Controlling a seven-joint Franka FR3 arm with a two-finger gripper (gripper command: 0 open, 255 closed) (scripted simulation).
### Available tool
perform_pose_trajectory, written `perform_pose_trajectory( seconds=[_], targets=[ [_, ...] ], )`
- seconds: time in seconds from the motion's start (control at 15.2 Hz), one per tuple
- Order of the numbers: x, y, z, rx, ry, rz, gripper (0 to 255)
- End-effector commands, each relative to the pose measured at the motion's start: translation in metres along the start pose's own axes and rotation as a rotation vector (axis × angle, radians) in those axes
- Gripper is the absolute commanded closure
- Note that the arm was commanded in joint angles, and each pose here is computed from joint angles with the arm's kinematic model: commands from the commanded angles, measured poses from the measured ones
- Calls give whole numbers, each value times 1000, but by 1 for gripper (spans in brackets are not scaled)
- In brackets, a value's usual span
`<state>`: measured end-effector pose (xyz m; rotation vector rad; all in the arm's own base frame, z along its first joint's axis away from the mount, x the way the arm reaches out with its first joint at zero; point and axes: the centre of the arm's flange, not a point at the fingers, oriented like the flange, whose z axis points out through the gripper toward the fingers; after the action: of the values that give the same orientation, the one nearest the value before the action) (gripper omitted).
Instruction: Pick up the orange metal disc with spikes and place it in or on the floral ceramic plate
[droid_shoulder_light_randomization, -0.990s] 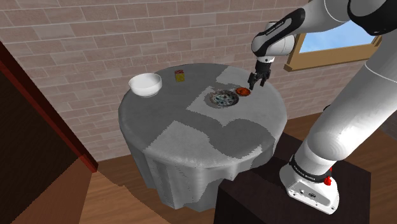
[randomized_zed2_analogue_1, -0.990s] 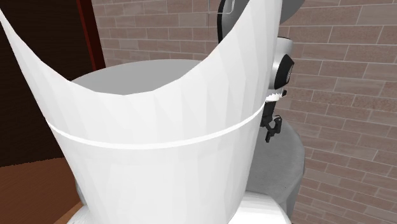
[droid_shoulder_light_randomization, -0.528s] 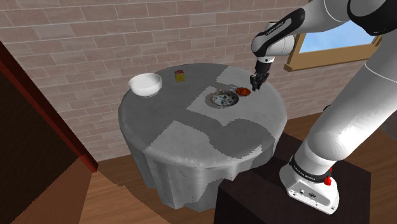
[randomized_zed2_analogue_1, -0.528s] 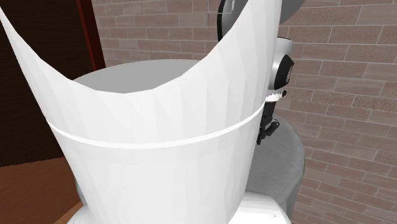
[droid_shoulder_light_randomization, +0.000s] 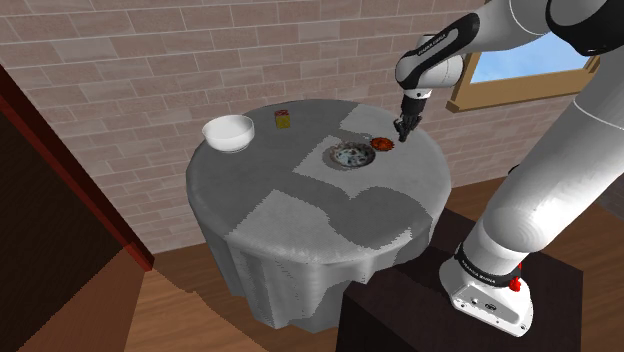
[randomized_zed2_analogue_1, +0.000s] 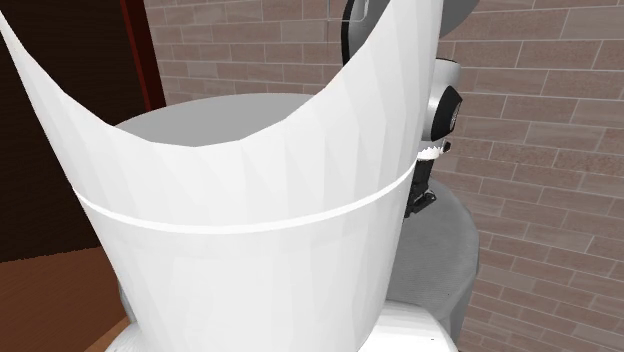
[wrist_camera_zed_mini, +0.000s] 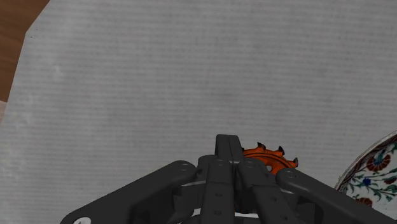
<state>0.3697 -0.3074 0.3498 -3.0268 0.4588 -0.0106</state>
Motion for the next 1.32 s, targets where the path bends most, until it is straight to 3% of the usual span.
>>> perform_pose_trajectory(
  seconds=[0.0,0.2,0.73,1.19,1.25],
  targets=[
    [0,0,0,0,0,0,0],
    [16,-44,6,-81,2,-155,0],
    [16,-41,46,-81,2,-155,0],
    [16,-40,46,-81,2,-155,0],
    [16,-40,46,-81,2,-155,255]
  ],
)
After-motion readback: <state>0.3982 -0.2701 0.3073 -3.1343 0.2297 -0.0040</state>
